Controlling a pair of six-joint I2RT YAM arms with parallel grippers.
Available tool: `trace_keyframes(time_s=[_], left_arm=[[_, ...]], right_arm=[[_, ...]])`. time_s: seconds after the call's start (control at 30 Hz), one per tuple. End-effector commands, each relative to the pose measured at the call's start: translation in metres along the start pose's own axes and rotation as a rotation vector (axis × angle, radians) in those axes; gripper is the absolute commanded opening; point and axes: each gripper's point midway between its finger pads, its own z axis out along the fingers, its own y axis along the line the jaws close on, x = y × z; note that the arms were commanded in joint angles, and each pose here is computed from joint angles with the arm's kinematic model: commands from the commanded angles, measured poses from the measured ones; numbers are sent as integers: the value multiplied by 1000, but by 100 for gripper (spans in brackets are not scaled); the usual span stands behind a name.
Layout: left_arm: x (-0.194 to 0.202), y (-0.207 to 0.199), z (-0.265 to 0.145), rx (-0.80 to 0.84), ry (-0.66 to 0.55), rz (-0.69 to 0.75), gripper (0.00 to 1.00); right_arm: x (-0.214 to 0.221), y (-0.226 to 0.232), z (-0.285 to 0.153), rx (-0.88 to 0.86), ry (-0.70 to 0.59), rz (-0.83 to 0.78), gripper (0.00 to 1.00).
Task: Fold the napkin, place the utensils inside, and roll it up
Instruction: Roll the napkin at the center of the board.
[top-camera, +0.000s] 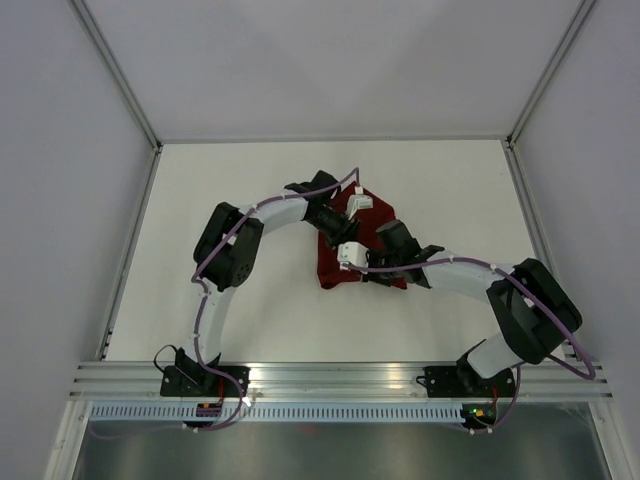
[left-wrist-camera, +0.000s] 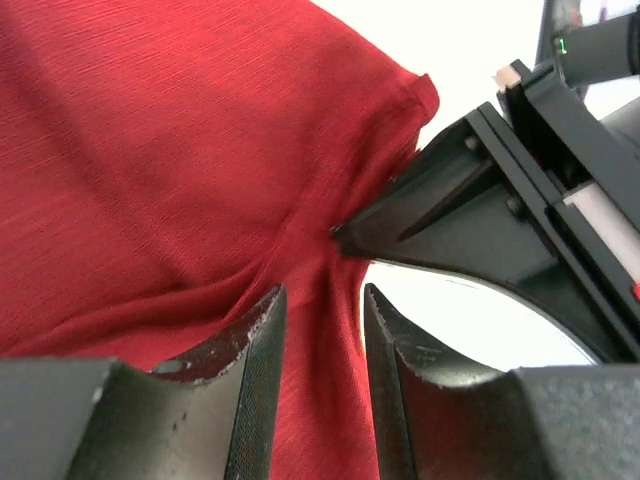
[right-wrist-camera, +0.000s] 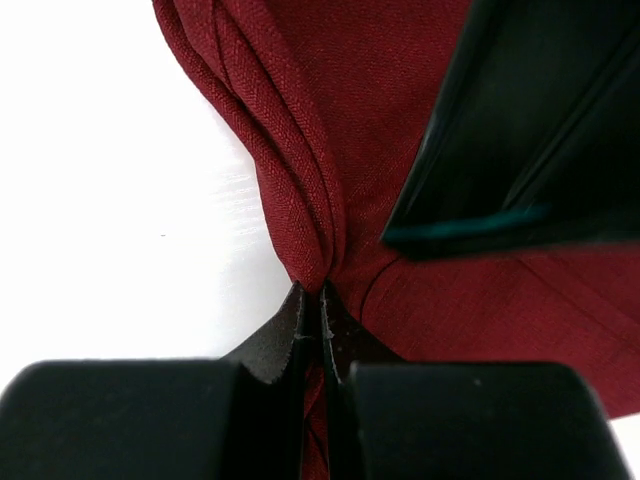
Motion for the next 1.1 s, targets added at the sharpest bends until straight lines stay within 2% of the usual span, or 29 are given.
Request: trace_keyframes(time_s=[0.0,0.03,0.13,0.17,0.27,0.37,0.47,0.63,0.67,0.73,0.83,0.97,1.07], left_arm=[[-43,9,-35,-131,-197,14,42],[-61,14,-50,-188,-267,63,42],[-64,25,-67,-280,-356,9,42],[-85,25,-87,-343,-443,46,42],[-88,34,-113,-490,-556,48,42],[-112,19,-156,-633,-755,133,41],[-110,7,-181,-728,-841,166,41],[-106,-26,-202,-817,-939,332,40],[-94,-26,-197,-837,-916,372,40],[-100,-53,-200,-861,-957,492,42],[-95,-72,-186,-895,-903,621,44],[-84,-87,-156,-969,-763,816,47],[-74,-89,-124,-987,-637,910,48]], right_arm=[[15,33,-1,-204,25,122,0],[17,37,-4,-237,22,146,1],[19,40,-5,-315,21,194,0],[19,39,-5,-332,17,199,0],[19,40,-6,-415,13,243,1],[18,41,-7,-512,12,290,0],[17,40,-10,-615,24,350,0],[21,32,-8,-718,39,425,1],[21,32,-8,-735,41,443,0],[24,29,-7,-773,45,479,0],[29,26,-3,-810,66,527,0],[35,24,5,-842,90,576,1],[39,21,9,-842,109,605,0]])
